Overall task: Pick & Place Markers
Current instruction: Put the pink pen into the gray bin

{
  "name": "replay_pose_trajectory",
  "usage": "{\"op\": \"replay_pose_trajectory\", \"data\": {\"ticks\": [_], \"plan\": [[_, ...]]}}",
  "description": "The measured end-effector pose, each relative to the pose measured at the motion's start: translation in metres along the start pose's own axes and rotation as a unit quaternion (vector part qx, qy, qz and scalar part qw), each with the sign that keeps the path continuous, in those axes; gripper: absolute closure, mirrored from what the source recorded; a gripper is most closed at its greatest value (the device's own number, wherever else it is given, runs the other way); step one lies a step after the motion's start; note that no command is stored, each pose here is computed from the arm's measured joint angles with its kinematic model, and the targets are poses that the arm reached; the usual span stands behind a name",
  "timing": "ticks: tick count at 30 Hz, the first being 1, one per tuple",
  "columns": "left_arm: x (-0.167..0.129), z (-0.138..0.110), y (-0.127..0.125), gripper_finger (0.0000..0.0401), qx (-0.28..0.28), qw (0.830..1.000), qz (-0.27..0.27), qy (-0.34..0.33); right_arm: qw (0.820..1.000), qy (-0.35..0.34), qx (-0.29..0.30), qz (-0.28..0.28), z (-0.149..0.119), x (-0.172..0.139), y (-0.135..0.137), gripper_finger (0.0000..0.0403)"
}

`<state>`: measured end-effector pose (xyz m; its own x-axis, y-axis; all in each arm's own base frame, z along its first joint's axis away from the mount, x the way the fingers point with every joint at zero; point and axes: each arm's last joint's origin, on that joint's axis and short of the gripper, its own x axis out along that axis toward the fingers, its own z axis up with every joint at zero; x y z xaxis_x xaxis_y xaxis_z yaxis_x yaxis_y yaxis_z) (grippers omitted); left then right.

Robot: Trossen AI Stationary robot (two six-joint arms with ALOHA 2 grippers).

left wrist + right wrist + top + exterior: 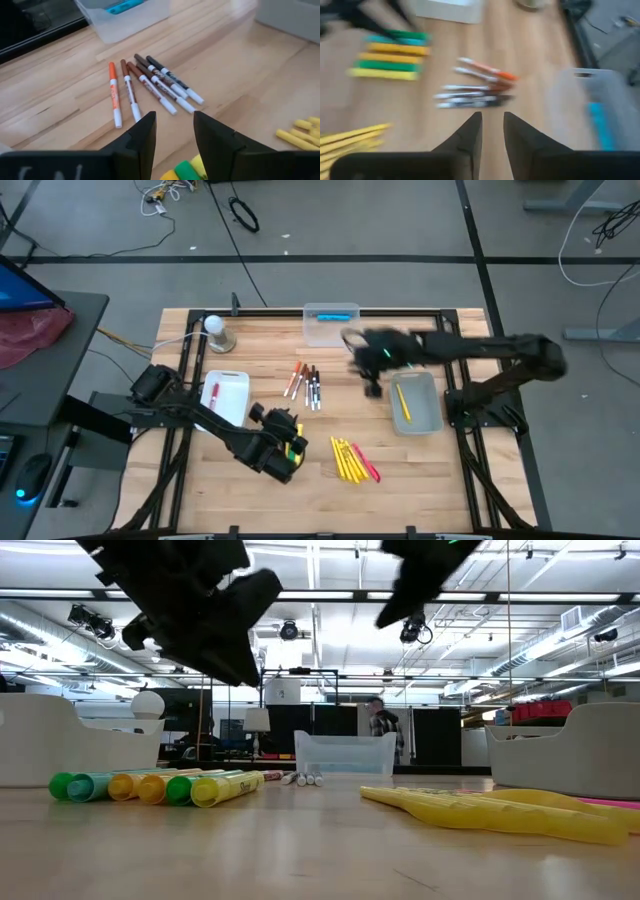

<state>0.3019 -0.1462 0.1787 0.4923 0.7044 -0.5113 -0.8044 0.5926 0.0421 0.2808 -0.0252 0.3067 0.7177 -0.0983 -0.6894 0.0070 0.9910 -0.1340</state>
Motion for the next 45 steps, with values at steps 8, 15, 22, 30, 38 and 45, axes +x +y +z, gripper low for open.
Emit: {"op": "replay_pose_trajectory", "data": {"ticks": [8,15,22,30,38,45], "plan": [[-0.006,0.000,-0.008,0.0263,-0.030,0.999,-0.026,-0.030,0.995,-0.022,0.040,0.094,-0.073,-0.012,0.101,0.0354],[0.000,0.011,-0.019,0.0263,-0.035,0.996,-0.042,-0.071,0.989,-0.032,0.056,0.129,-0.110,-0.010,0.161,0.0383],[0.015,0.026,-0.024,0.0263,0.007,0.996,-0.036,-0.087,0.983,-0.049,0.100,0.143,-0.117,-0.002,0.176,0.0398],[0.037,0.040,-0.021,0.0263,0.069,0.995,-0.028,-0.069,0.980,-0.034,0.122,0.153,-0.117,0.022,0.180,0.0302],[0.053,0.050,-0.018,0.0263,0.078,0.995,-0.033,-0.048,0.987,0.005,0.111,0.120,-0.115,0.046,0.189,0.0195],[0.060,0.055,-0.017,0.0263,0.073,0.996,-0.040,-0.043,0.994,0.068,0.043,0.080,-0.115,0.065,0.199,0.0183]]}}
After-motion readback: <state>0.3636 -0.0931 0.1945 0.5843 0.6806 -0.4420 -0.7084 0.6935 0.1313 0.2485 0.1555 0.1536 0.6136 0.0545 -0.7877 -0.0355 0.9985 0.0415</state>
